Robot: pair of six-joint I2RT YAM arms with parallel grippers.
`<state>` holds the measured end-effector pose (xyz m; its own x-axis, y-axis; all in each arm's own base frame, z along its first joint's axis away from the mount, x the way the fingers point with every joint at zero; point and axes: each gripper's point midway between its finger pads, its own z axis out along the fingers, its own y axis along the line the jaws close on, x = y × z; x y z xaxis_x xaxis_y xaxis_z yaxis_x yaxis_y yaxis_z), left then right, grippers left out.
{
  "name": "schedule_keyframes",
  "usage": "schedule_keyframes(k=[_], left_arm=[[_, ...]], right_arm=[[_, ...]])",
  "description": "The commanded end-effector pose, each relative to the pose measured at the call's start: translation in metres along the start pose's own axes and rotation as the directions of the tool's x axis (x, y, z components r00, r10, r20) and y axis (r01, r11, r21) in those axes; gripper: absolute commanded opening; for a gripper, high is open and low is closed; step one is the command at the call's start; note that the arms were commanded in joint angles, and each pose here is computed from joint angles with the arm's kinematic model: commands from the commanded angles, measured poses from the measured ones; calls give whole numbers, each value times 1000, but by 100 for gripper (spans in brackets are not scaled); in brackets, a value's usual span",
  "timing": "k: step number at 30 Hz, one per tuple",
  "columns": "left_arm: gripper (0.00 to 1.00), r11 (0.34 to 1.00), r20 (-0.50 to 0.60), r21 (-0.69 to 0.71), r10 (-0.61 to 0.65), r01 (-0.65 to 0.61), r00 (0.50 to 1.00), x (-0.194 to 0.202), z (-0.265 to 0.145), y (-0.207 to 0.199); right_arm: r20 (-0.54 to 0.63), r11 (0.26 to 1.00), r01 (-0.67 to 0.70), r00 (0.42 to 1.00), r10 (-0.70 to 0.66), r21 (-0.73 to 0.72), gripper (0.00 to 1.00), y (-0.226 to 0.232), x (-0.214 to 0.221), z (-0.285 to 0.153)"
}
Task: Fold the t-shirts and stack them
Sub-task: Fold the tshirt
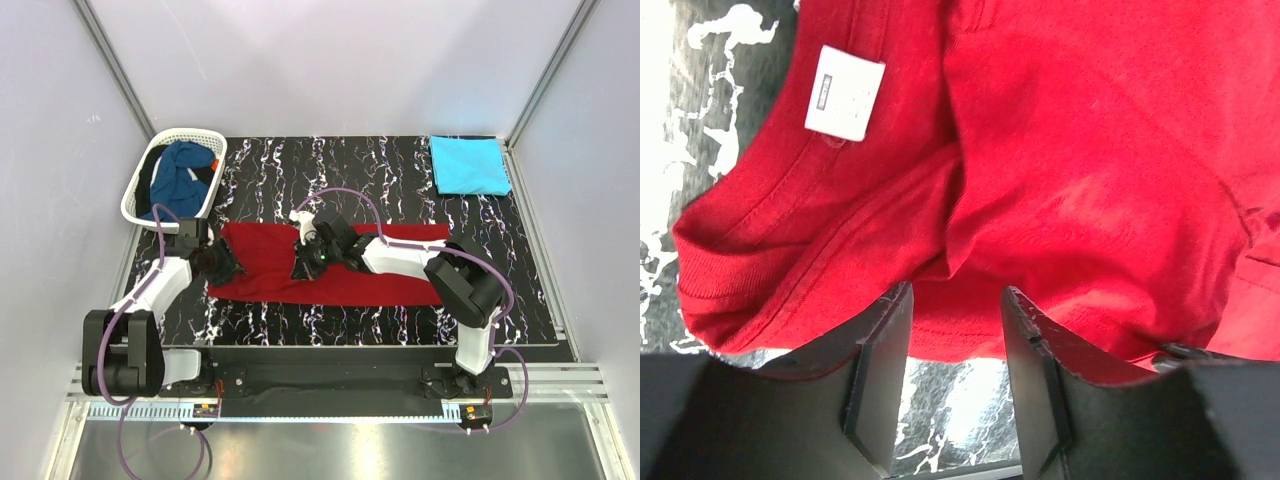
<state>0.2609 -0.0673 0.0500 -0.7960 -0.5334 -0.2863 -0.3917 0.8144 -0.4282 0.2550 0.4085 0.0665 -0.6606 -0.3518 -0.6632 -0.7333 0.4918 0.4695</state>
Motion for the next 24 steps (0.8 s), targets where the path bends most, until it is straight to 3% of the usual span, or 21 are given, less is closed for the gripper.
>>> schedule_keyframes(k=[1, 12, 19, 24], left_arm=[[44, 1000, 45, 13, -4, 3, 999, -4, -1, 0], [42, 997, 83, -23, -65, 68, 994, 14, -2, 17], [35, 997, 102, 21, -82, 81, 991, 13, -3, 11], [44, 997, 138, 38, -69, 65, 988, 8, -10, 8]], right_arm=[[76, 997, 37, 997, -32, -62, 0, 24, -24, -12], [78, 998, 32, 997, -27, -62, 0, 24, -24, -12], [76, 998, 28, 997, -23, -62, 0, 23, -23, -12], [82, 998, 24, 996, -19, -61, 0, 25, -25, -14]])
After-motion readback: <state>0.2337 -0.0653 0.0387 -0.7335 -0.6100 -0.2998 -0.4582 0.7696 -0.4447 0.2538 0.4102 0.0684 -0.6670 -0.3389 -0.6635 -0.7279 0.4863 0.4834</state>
